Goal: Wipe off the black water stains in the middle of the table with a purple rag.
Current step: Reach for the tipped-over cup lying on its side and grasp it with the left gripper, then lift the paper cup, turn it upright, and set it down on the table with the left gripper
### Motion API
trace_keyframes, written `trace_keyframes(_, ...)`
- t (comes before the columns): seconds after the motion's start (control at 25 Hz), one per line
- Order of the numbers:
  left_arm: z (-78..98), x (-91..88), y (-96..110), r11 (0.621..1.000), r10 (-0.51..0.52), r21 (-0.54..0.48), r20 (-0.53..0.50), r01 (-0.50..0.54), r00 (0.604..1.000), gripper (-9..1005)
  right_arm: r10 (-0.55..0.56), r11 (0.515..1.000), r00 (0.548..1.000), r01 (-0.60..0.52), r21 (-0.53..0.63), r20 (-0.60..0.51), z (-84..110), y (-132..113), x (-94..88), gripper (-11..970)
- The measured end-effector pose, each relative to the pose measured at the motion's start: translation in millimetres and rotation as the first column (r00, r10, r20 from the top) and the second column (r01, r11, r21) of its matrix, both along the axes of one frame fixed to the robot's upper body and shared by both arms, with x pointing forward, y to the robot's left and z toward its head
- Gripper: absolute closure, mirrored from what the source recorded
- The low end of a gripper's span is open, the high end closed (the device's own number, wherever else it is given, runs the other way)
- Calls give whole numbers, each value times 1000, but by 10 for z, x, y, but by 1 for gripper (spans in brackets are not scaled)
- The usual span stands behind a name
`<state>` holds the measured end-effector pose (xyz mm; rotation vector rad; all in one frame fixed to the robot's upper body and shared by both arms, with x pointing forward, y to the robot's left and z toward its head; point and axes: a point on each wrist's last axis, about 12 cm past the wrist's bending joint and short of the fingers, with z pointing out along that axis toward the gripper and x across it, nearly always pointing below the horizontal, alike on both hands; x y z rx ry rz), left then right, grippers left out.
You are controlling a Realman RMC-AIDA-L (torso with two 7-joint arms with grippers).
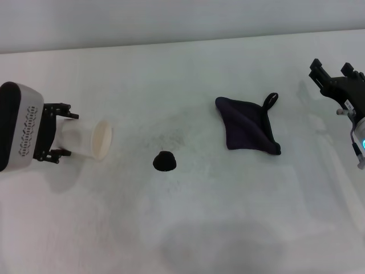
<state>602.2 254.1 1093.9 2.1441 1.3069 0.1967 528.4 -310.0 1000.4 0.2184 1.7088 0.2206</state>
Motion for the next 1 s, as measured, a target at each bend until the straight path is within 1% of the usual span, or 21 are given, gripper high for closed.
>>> trace_keyframes(0.16,-2,17,0,1000,10,-1,13,-10,1000,251,-2,1000,1000,2,20,2,3,1,2,116)
trace_keyframes(0.24,-8,20,-1,1000,18,-10,21,-18,1000,264,-2,1000,1000,2,23,3,5,2,2,116)
trace_keyframes(0.32,6,21,-20,998,22,-52,34,-20,999,276,-3,1000,1000,3,23,3,2,-2,-3,116)
trace_keyframes(0.36,6,21,-20,998,22,-52,34,-20,999,282,-3,1000,1000,3,23,3,2,-2,-3,116)
trace_keyframes(0.48,65,40,-34,989,53,-144,51,-45,997,301,-7,1000,1000,7,20,2,-3,-21,-16,116)
trace_keyframes(0.6,133,60,9,959,120,-263,56,-101,991,320,-8,1000,1000,8,17,3,0,-31,-15,116)
trace_keyframes(0.68,139,59,45,926,167,-350,47,-140,985,325,-6,1000,1000,6,16,3,1,-29,-11,116)
trace_keyframes(0.72,108,42,71,887,202,-430,35,-168,979,327,-5,1000,1000,5,15,3,2,-31,-10,116)
trace_keyframes(0.76,92,29,81,868,215,-465,34,-175,976,329,-5,1000,1000,5,14,4,4,-35,-8,116)
trace_keyframes(0.8,92,29,81,868,215,-465,34,-175,976,332,-5,1000,1000,5,13,5,6,-36,-6,116)
trace_keyframes(0.88,49,-15,111,820,248,-539,32,-192,968,334,-5,1000,1000,5,12,5,7,-37,-4,116)
trace_keyframes(0.92,37,-39,131,790,269,-579,32,-201,963,334,-4,1000,1000,4,12,4,7,-37,-4,116)
trace_keyframes(0.96,37,-39,131,790,269,-579,32,-201,963,334,-4,1000,1000,3,11,4,6,-38,-5,116)
trace_keyframes(1.0,5,-90,172,713,319,-660,6,-236,948,334,-3,1000,1000,3,10,2,4,-43,-8,116)
